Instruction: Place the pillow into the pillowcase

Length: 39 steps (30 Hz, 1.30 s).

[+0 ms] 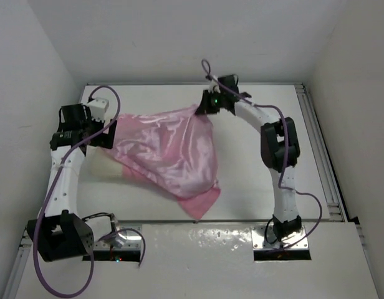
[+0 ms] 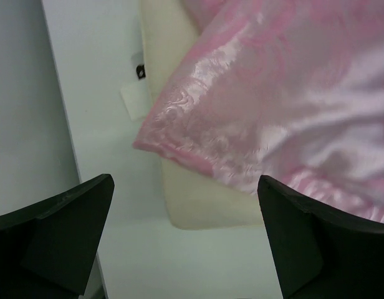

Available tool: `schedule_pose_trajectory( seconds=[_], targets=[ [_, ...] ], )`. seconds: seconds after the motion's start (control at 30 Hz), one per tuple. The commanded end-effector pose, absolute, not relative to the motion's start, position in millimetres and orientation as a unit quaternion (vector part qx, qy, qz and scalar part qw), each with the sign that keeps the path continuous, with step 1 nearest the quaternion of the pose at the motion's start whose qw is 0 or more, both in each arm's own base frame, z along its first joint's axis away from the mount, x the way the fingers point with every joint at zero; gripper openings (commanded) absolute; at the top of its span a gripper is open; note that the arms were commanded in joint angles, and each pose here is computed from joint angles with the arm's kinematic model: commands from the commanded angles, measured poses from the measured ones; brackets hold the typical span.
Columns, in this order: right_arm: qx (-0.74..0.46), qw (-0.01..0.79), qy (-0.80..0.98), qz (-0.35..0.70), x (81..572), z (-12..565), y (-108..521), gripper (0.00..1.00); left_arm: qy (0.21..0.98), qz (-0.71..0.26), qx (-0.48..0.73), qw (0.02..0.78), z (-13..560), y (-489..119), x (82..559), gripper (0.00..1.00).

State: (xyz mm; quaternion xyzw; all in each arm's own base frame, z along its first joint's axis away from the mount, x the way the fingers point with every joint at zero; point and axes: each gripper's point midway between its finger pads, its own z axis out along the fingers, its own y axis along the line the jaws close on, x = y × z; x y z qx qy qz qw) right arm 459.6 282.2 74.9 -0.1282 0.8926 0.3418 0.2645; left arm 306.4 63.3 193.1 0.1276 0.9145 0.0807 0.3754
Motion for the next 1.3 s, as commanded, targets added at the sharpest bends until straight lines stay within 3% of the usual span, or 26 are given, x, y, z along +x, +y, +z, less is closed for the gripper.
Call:
schedule_pose_trajectory(
  seconds=[0.0,0.03,0.07,0.1,0.2,0.23,0.27,0.37,0.4,0.43,0.5,0.57,0.63,0.83,0.87,0.97,1.03,1.07,1.13,1.2,1.23,1.27],
  targets=[
    [-0.138,0.468,0.813,0.317,585,195,290,0.09,0.887,0.052,0.169,0.426,228,44,305,1.00],
    [-0.152,0.475,0.803,0.327,589,198,304,0.25,0.885,0.039,0.176,0.429,228,39,303,1.00],
    [-0.170,0.477,0.792,0.340,589,199,316,0.73,0.885,0.032,0.177,0.429,226,36,301,1.00],
    [-0.187,0.482,0.783,0.345,582,195,329,0.98,0.889,0.024,0.180,0.420,218,33,297,1.00],
    [-0.170,0.510,0.781,0.317,559,183,319,0.99,0.899,0.027,0.174,0.401,201,37,293,1.00],
    [-0.164,0.535,0.768,0.312,550,209,311,0.99,0.904,0.030,0.184,0.385,186,39,290,1.00],
    [-0.154,0.526,0.780,0.302,547,187,307,0.99,0.904,0.034,0.192,0.380,180,40,290,1.00],
    [-0.117,0.530,0.791,0.283,523,197,292,0.98,0.895,0.061,0.226,0.380,160,49,302,1.00],
    [-0.115,0.509,0.805,0.281,505,193,296,0.94,0.897,0.066,0.227,0.373,149,52,303,1.00],
    [-0.120,0.498,0.810,0.283,496,191,300,0.79,0.898,0.070,0.233,0.366,140,55,308,1.00],
    [-0.138,0.463,0.825,0.293,466,169,320,0.65,0.888,0.072,0.246,0.382,136,53,323,1.00],
    [-0.157,0.456,0.822,0.304,446,163,334,0.71,0.874,0.055,0.272,0.399,135,42,335,1.00],
    [-0.183,0.454,0.814,0.312,425,154,352,0.90,0.852,0.030,0.314,0.417,139,24,344,1.00],
    [-0.301,0.439,0.786,0.314,392,144,390,0.99,0.822,-0.009,0.406,0.399,127,-20,337,0.98],
    [-0.316,0.442,0.781,0.308,388,143,393,0.99,0.820,-0.012,0.416,0.392,126,-23,333,0.94],
    [-0.373,0.475,0.741,0.294,370,145,412,0.99,0.817,0.002,0.436,0.376,125,-20,327,0.68],
    [-0.387,0.490,0.722,0.299,365,150,424,0.99,0.826,0.022,0.427,0.367,129,-9,327,0.45],
    [-0.398,0.503,0.707,0.297,364,152,435,0.99,0.838,0.025,0.403,0.367,137,1,327,0.26],
    [-0.409,0.510,0.700,0.289,363,149,447,0.99,0.854,0.029,0.357,0.377,149,15,327,0.08],
    [-0.413,0.520,0.695,0.275,369,143,461,0.99,0.879,0.025,0.266,0.396,162,36,324,0.03],
    [-0.414,0.524,0.693,0.273,369,142,467,0.99,0.885,0.023,0.239,0.399,163,42,322,0.06],
    [-0.415,0.538,0.681,0.274,369,146,476,0.99,0.895,0.025,0.202,0.398,161,55,317,0.16]
  ],
)
